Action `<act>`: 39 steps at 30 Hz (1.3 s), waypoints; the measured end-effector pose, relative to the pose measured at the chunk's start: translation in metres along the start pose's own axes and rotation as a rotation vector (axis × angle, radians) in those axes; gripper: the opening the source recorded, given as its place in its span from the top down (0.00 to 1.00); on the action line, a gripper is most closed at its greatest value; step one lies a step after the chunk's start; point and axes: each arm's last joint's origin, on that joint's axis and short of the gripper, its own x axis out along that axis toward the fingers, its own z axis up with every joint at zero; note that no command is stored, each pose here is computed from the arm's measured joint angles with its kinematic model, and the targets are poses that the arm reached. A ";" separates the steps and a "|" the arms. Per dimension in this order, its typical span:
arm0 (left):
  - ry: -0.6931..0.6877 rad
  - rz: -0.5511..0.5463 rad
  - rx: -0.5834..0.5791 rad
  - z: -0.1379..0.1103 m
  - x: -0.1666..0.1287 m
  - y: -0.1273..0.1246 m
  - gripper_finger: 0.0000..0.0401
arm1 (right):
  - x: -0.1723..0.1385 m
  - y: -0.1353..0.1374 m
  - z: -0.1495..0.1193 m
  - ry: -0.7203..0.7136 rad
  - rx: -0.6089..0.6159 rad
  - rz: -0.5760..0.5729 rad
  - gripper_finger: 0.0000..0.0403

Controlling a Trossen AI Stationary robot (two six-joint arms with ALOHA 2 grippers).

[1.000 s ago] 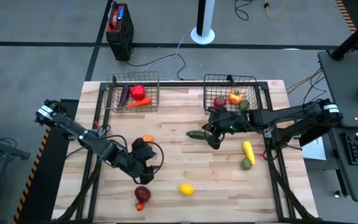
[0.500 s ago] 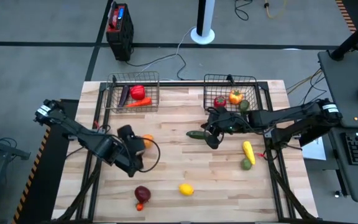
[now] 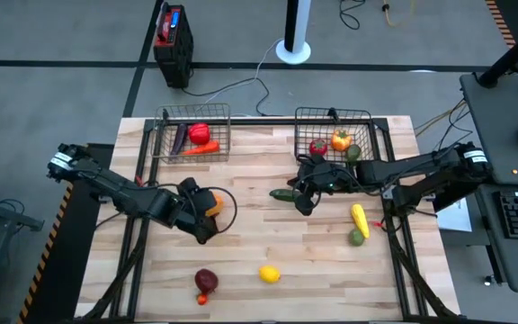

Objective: Sort produce into baskets
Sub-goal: Put the potato into the brown wire basket

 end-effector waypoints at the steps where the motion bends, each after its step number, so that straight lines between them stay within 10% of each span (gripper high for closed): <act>1: -0.003 -0.006 0.001 0.001 0.000 -0.001 0.30 | 0.000 0.000 0.000 0.001 0.000 0.000 0.98; 39: 0.045 -0.060 -0.230 0.003 0.003 -0.001 0.27 | 0.017 0.004 -0.009 0.056 -0.026 -0.010 0.98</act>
